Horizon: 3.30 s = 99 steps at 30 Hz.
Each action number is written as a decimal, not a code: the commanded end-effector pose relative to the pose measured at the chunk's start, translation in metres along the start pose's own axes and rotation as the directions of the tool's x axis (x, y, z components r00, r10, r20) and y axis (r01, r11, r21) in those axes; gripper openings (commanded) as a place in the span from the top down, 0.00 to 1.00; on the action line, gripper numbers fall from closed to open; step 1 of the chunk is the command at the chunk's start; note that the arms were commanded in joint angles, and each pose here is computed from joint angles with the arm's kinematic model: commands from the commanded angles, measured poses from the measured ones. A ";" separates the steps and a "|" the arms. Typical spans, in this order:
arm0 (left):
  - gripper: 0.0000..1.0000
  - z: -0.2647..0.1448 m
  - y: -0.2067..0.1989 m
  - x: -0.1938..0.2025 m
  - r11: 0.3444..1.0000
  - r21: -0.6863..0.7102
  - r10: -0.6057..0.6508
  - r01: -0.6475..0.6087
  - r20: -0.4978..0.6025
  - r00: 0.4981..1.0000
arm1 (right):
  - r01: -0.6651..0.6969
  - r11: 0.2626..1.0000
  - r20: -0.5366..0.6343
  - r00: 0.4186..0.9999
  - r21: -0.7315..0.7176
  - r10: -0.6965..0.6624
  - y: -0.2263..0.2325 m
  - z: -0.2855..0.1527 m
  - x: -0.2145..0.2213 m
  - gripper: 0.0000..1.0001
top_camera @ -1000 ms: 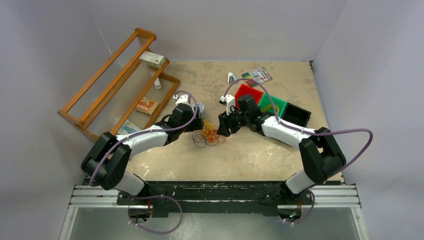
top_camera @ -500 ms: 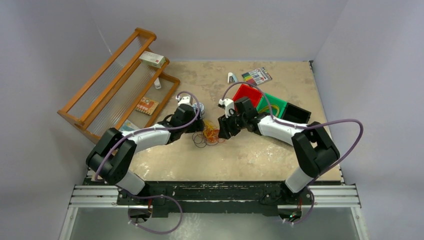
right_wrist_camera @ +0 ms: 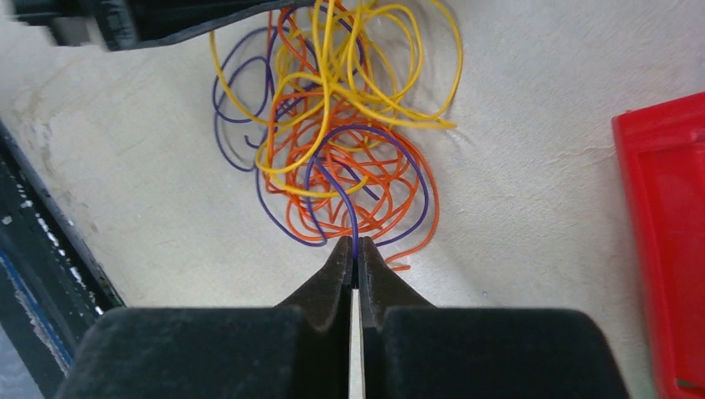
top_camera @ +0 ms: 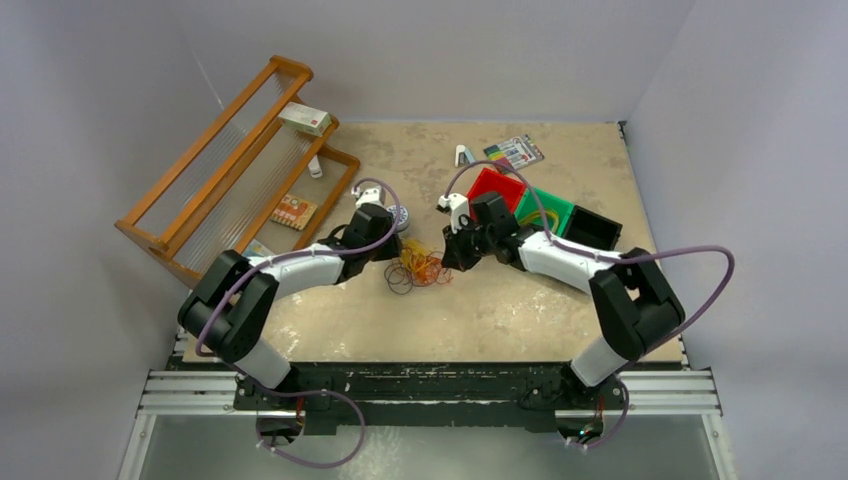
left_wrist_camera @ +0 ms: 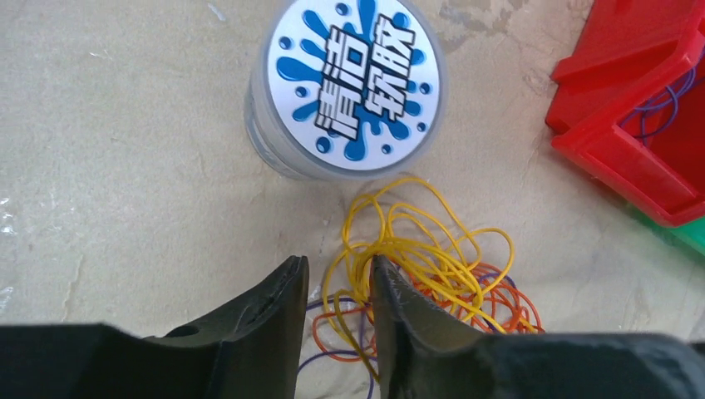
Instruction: Untangle the cables
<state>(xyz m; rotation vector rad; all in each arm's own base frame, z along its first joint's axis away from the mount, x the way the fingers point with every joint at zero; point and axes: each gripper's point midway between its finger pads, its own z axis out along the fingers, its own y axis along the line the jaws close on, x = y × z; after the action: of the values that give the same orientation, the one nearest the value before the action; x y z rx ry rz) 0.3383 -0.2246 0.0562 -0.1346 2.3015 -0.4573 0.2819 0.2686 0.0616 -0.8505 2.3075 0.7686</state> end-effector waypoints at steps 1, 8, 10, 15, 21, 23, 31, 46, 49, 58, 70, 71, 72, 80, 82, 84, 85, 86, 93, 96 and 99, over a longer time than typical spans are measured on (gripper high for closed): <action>0.73 0.006 -0.006 -0.029 0.999 0.013 -0.044 0.044 0.077 0.996 | 0.090 0.996 0.129 0.987 0.013 -0.091 0.012 -0.026 -0.048 1.00; 0.95 0.012 0.010 -0.026 0.998 -0.023 -0.055 0.057 0.067 0.996 | 0.155 0.984 0.259 0.950 0.092 -0.174 0.020 -0.069 -0.096 1.00; 1.00 0.012 0.016 -0.025 0.997 -0.038 -0.058 0.061 0.065 0.996 | 0.170 0.978 0.301 0.933 0.120 -0.199 0.022 -0.084 -0.112 1.00; 1.00 0.009 0.030 -0.024 0.994 -0.079 -0.064 0.071 0.079 0.995 | 0.180 0.964 0.415 0.876 0.196 -0.247 0.029 -0.123 -0.147 1.00; 1.00 0.008 0.037 -0.020 0.993 -0.095 -0.068 0.076 0.078 0.995 | 0.130 0.946 0.582 0.760 0.298 -0.288 0.039 -0.188 -0.192 1.00; 1.00 0.008 0.038 -0.019 0.993 -0.099 -0.065 0.072 0.076 0.995 | 0.108 0.940 0.632 0.715 0.324 -0.300 0.044 -0.212 -0.204 1.00; 1.00 0.009 0.044 -0.015 0.990 -0.118 -0.063 0.071 0.066 0.996 | -0.030 0.902 0.781 0.513 0.430 -0.355 0.054 -0.312 -0.244 1.00; 1.00 0.012 0.050 -0.004 0.989 -0.132 -0.057 0.062 0.044 0.997 | -0.255 0.796 0.832 0.253 0.549 -0.493 0.056 -0.437 -0.273 1.00; 1.00 0.012 0.051 -0.003 0.989 -0.136 -0.056 0.061 0.042 0.998 | -0.342 0.763 0.836 0.205 0.549 -0.509 0.051 -0.465 -0.268 1.00; 1.00 0.011 0.055 -0.001 0.987 -0.150 -0.052 0.058 0.041 0.998 | -0.517 0.657 0.811 0.138 0.549 -0.569 0.042 -0.523 -0.256 1.00; 1.00 0.011 0.060 0.003 0.984 -0.166 -0.053 0.059 0.041 0.998 | -0.577 0.643 0.778 -0.021 0.503 -0.628 0.063 -0.584 -0.260 1.00; 1.00 0.011 0.061 0.003 0.984 -0.168 -0.054 0.060 0.042 0.998 | -0.574 0.648 0.777 -0.031 0.501 -0.628 0.065 -0.586 -0.263 1.00; 1.00 0.011 0.061 0.003 0.984 -0.169 -0.054 0.061 0.044 0.998 | -0.571 0.649 0.775 -0.036 0.502 -0.631 0.066 -0.587 -0.265 1.00; 1.00 0.009 0.066 0.003 0.980 -0.189 -0.045 0.053 0.047 0.998 | -0.533 0.684 0.772 -0.085 0.498 -0.629 0.078 -0.594 -0.281 1.00; 1.00 0.008 0.062 0.001 0.983 -0.177 -0.042 0.050 0.046 0.998 | -0.498 0.700 0.783 -0.064 0.512 -0.619 0.079 -0.583 -0.289 1.00; 1.00 0.003 0.054 -0.009 0.988 -0.146 -0.044 0.054 0.069 0.997 | -0.452 0.720 0.797 -0.033 0.526 -0.603 0.080 -0.567 -0.299 1.00; 0.97 -0.002 0.050 -0.015 0.990 -0.128 -0.045 0.056 0.087 0.995 | -0.429 0.732 0.806 -0.017 0.529 -0.592 0.080 -0.558 -0.303 1.00; 0.91 -0.008 0.045 -0.023 0.992 -0.108 -0.046 0.058 0.110 0.993 | -0.401 0.746 0.815 0.003 0.532 -0.579 0.080 -0.546 -0.307 1.00; 0.63 -0.060 0.018 -0.082 1.000 -0.003 -0.022 0.023 0.284 0.959 | -0.234 0.844 0.875 0.145 0.483 -0.461 0.078 -0.462 -0.321 1.00; 0.54 -0.081 0.003 -0.099 0.998 0.066 -0.010 -0.013 0.338 0.941 | -0.198 0.867 0.886 0.185 0.458 -0.425 0.077 -0.438 -0.321 1.00; 0.49 -0.100 -0.023 -0.110 0.977 0.197 0.001 -0.083 0.384 0.923 | -0.176 0.877 0.888 0.210 0.447 -0.410 0.077 -0.425 -0.324 1.00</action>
<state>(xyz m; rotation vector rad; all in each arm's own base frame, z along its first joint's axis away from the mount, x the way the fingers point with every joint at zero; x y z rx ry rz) 0.3435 -0.1756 0.1599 -0.1939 1.9919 -0.4708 0.3166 0.1434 0.5846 -0.0944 1.0817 0.2905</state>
